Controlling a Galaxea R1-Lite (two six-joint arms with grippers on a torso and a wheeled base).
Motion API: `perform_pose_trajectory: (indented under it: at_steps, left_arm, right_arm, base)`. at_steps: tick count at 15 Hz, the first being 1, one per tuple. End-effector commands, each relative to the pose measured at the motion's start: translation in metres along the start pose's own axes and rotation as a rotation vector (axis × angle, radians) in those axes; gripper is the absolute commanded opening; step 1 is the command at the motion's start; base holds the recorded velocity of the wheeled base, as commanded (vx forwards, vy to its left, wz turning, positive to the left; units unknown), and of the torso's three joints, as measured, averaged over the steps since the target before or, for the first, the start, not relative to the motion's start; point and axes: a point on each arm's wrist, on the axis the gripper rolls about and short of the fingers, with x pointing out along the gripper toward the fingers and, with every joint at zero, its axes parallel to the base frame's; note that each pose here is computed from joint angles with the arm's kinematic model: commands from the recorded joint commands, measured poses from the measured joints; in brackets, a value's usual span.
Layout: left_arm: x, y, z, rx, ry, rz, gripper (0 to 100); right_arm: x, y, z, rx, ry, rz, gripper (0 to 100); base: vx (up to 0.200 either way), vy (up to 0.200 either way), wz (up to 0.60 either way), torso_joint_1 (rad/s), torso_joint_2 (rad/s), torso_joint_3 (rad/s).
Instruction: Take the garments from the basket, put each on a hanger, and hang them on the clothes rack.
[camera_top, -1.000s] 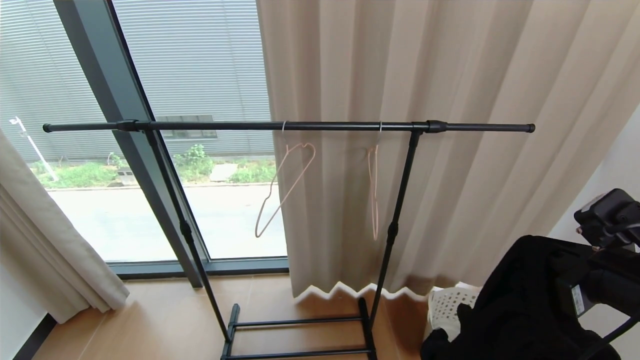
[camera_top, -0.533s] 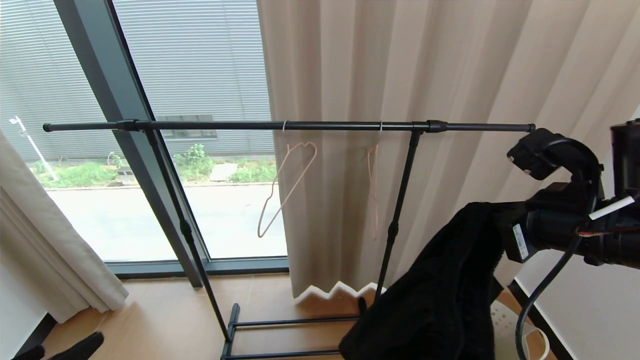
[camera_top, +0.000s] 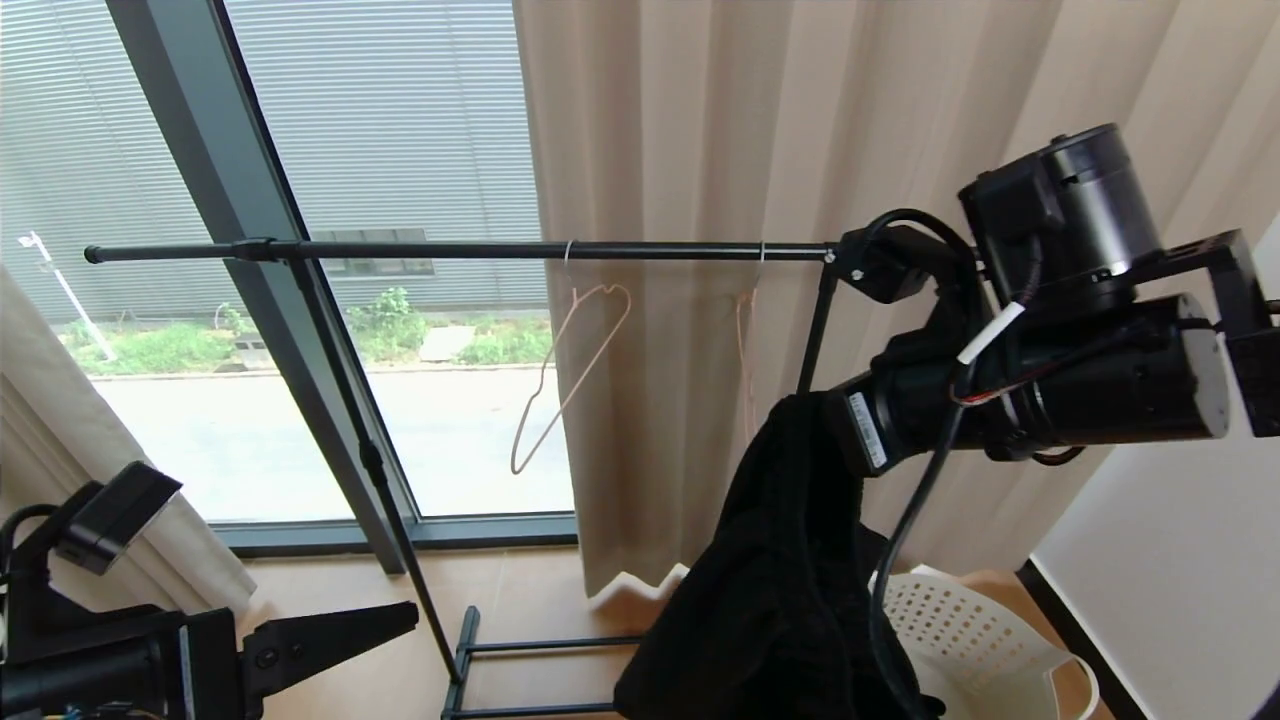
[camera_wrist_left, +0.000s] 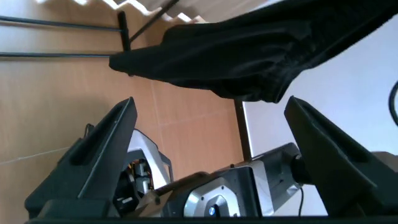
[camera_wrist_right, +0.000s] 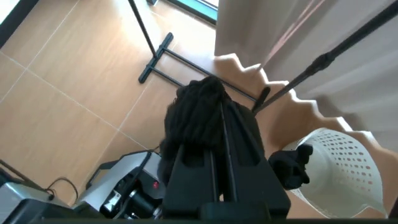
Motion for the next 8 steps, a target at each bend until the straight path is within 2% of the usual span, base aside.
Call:
perform_pose_trajectory:
  at_steps: [1, 4, 5, 8]
  left_arm:
    - [0.026, -0.015, 0.012, 0.006, 0.085, -0.022, 100]
    - [0.061, -0.031, 0.030, 0.016, 0.134, -0.021, 100]
    - [0.078, -0.040, 0.038, 0.031, 0.136, -0.024, 100]
    - [0.105, -0.055, 0.041, 0.065, 0.129, -0.010, 100]
  right_arm:
    - [0.052, 0.033, 0.014, 0.016, 0.014, -0.051, 0]
    - [0.077, 0.039, 0.033, 0.030, -0.025, -0.070, 0]
    - [0.085, 0.040, 0.035, 0.030, -0.029, -0.095, 0]
    - [0.100, 0.041, 0.035, 0.029, -0.030, -0.146, 0]
  base:
    - [0.000, 0.000, 0.00, 0.000, 0.00, 0.000]
    - [0.000, 0.000, 0.00, 0.000, 0.00, 0.000]
    - [0.000, 0.000, 0.00, 0.000, 0.00, 0.000]
    - [0.000, 0.000, 0.00, 0.000, 0.00, 0.000]
